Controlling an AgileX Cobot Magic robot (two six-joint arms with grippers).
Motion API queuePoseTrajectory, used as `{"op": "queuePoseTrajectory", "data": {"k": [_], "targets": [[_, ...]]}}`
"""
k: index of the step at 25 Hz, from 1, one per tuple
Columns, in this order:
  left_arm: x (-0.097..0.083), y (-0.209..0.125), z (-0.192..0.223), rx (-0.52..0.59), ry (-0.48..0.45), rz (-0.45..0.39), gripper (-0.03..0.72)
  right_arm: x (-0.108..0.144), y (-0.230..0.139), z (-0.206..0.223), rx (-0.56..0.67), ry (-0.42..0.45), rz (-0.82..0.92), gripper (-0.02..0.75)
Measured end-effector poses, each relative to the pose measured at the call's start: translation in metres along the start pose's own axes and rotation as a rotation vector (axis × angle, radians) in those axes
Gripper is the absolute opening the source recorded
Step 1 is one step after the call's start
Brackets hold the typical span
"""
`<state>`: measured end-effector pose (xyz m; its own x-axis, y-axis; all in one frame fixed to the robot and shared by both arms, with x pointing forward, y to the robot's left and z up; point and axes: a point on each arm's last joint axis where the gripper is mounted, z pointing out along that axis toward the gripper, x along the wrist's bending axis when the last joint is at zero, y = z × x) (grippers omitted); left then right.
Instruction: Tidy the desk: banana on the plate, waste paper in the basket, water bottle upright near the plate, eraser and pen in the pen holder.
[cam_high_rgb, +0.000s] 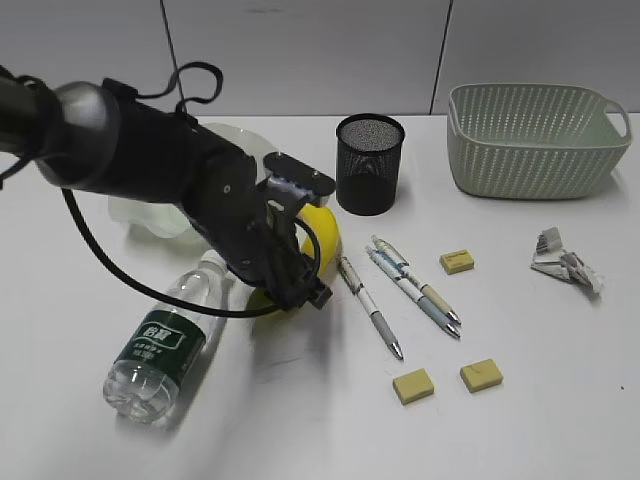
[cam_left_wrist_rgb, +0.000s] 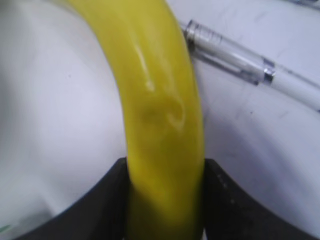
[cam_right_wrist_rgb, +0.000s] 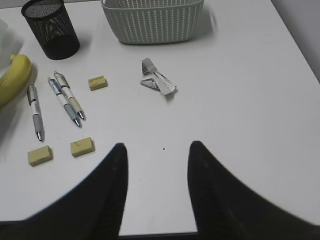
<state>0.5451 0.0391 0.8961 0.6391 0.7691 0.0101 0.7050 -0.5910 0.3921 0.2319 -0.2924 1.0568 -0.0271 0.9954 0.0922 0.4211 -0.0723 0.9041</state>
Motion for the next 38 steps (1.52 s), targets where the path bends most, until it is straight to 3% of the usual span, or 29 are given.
{"op": "queuePoseTrajectory", "data": {"k": [7,10,12,16,20,22,26,28,32,34,38], "targets": [[-0.002,0.025,-0.084,-0.212,-0.040,-0.064,0.319,0.000,0.000,0.000,-0.001,0.003,0.001,0.330],[0.012,0.034,-0.118,-0.338,-0.011,-0.064,0.319,0.000,0.000,0.000,-0.001,0.004,0.002,0.330],[0.038,0.036,-0.125,-0.388,0.035,-0.102,0.319,0.000,0.000,0.000,-0.001,0.004,0.002,0.330],[0.098,0.025,-0.099,-0.330,0.122,-0.221,0.319,0.001,0.000,0.000,-0.001,0.007,0.004,0.330],[0.125,0.011,-0.065,-0.243,0.149,-0.277,0.319,0.001,0.000,0.000,-0.002,0.009,0.005,0.330],[0.127,0.009,-0.058,-0.225,0.148,-0.281,0.372,0.001,0.000,0.000,-0.002,0.009,0.005,0.330],[0.127,0.010,-0.059,-0.231,0.148,-0.282,0.606,0.001,0.000,0.000,-0.002,0.009,0.005,0.330],[0.126,0.010,-0.062,-0.229,0.148,-0.284,0.636,0.001,0.000,0.000,-0.002,0.009,0.005,0.330],[0.120,0.002,-0.094,-0.258,0.150,-0.285,0.546,0.001,0.000,0.000,-0.002,0.009,0.005,0.330],[0.112,-0.014,-0.130,-0.310,0.157,-0.282,0.491,0.001,0.000,0.000,-0.002,0.009,0.005,0.330],[0.083,-0.083,-0.211,-0.416,0.171,-0.276,0.455,0.001,0.000,0.000,-0.002,0.009,0.005,0.330]]}}
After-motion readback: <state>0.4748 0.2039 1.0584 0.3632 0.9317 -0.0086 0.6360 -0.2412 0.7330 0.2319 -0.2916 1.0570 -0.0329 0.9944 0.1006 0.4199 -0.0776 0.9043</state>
